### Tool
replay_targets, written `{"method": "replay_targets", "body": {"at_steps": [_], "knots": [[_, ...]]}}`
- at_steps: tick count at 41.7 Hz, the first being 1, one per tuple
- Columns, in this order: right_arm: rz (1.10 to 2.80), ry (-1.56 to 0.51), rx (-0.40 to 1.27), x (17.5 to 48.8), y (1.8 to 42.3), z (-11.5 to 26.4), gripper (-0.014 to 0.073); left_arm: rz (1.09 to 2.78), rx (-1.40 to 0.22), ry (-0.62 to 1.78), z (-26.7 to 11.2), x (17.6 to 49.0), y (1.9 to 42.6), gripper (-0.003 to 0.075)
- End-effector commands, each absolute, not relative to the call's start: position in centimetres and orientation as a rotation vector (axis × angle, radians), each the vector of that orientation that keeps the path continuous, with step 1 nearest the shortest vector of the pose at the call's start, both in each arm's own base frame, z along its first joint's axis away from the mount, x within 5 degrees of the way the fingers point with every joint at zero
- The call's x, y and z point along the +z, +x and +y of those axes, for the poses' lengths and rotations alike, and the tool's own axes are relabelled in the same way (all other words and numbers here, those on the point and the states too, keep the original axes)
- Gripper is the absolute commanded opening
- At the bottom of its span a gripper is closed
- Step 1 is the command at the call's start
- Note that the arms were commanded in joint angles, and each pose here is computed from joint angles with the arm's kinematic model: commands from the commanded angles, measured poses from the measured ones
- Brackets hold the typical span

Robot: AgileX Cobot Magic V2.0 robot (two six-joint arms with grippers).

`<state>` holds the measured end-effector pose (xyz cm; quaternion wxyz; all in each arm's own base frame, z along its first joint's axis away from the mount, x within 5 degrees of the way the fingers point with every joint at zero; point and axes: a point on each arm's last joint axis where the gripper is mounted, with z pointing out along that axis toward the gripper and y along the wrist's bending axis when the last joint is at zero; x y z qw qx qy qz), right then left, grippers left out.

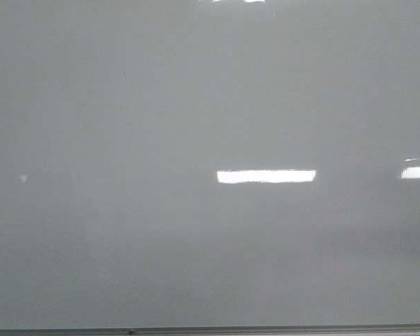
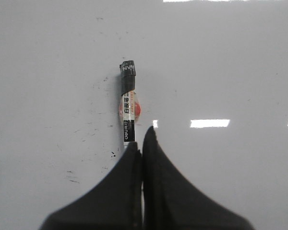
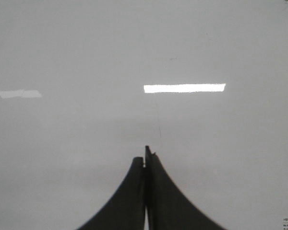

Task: Write number 7 on whiteboard

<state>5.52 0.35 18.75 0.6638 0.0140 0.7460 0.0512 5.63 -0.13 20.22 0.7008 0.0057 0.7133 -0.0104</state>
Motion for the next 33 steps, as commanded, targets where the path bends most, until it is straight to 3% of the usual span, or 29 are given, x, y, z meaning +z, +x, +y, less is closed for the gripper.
{"method": "replay_targets", "body": {"at_steps": [1, 33], "knots": [[1.621, 0.021, 0.109, 19.51, 5.68, 0.34, -0.0060, 1.502, -0.029, 0.004, -0.12, 20.83, 5.52, -0.0020], [1.621, 0.021, 0.109, 19.51, 5.68, 0.34, -0.0060, 1.502, -0.017, 0.016, -0.11, 20.83, 5.52, -0.0020]]}}
